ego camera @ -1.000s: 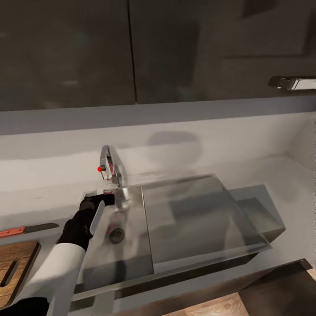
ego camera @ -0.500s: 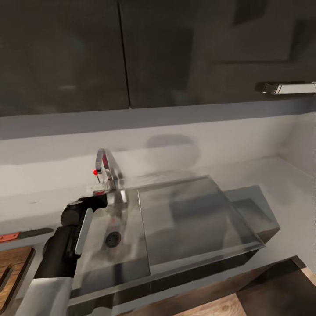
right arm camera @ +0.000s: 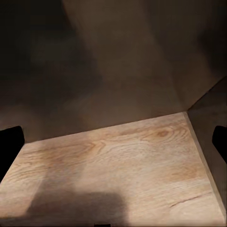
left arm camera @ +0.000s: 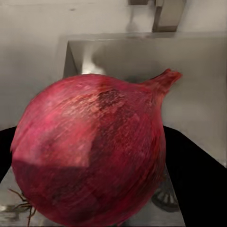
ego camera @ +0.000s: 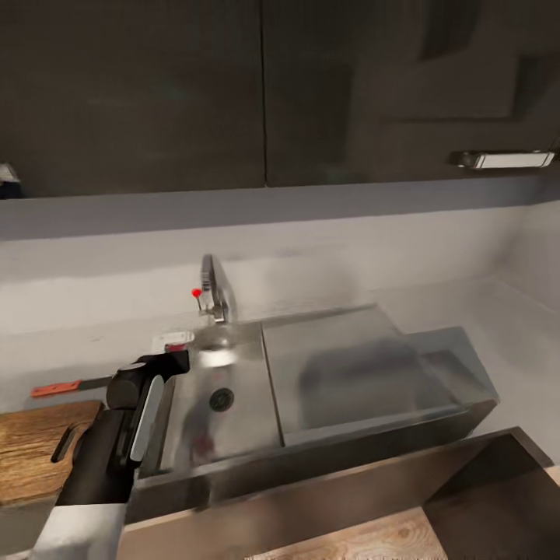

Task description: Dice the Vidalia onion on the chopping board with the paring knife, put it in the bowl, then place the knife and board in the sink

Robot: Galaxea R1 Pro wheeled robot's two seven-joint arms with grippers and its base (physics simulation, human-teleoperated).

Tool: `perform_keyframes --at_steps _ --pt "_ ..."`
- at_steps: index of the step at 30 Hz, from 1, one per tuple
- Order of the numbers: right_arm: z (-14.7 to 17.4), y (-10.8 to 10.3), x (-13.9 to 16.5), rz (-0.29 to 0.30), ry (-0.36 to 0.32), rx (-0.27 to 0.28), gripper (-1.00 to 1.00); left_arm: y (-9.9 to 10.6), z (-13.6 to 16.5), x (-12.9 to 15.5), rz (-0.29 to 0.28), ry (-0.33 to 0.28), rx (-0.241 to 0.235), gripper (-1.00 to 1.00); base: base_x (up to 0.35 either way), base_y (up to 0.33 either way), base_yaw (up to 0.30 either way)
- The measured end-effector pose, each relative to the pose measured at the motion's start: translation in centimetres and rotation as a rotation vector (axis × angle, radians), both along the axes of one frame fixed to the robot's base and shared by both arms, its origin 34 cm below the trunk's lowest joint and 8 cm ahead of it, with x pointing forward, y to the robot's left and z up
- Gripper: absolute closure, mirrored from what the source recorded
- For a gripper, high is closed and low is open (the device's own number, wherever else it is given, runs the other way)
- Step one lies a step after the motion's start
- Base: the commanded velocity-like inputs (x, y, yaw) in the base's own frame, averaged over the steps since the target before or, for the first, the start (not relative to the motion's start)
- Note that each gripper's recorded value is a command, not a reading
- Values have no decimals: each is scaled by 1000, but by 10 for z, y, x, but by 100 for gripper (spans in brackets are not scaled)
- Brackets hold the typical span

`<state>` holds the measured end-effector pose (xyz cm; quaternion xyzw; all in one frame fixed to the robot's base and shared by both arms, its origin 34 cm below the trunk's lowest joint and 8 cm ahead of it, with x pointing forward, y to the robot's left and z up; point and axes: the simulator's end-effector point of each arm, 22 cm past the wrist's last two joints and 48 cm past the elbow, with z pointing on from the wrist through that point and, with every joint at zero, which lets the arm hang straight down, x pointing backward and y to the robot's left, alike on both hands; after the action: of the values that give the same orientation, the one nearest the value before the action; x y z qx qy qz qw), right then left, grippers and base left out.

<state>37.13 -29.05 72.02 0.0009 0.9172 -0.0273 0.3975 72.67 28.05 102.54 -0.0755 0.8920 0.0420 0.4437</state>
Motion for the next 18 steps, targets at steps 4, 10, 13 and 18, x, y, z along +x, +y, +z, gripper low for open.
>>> perform_keyframes --at_steps 4,10,13,18 --pt "2 0 2 0 -6 0 -100 0 4 0 0 -7 0 100 -321 129 132" --pt "4 0 4 1 -14 0 -100 0 10 -1 0 -17 0 100 -307 169 138" --pt "4 0 4 0 -17 0 -100 0 14 -1 0 -23 0 100 -245 230 140" --pt "6 0 6 -1 -24 0 -100 0 19 -1 -1 -31 0 100 -168 270 131"
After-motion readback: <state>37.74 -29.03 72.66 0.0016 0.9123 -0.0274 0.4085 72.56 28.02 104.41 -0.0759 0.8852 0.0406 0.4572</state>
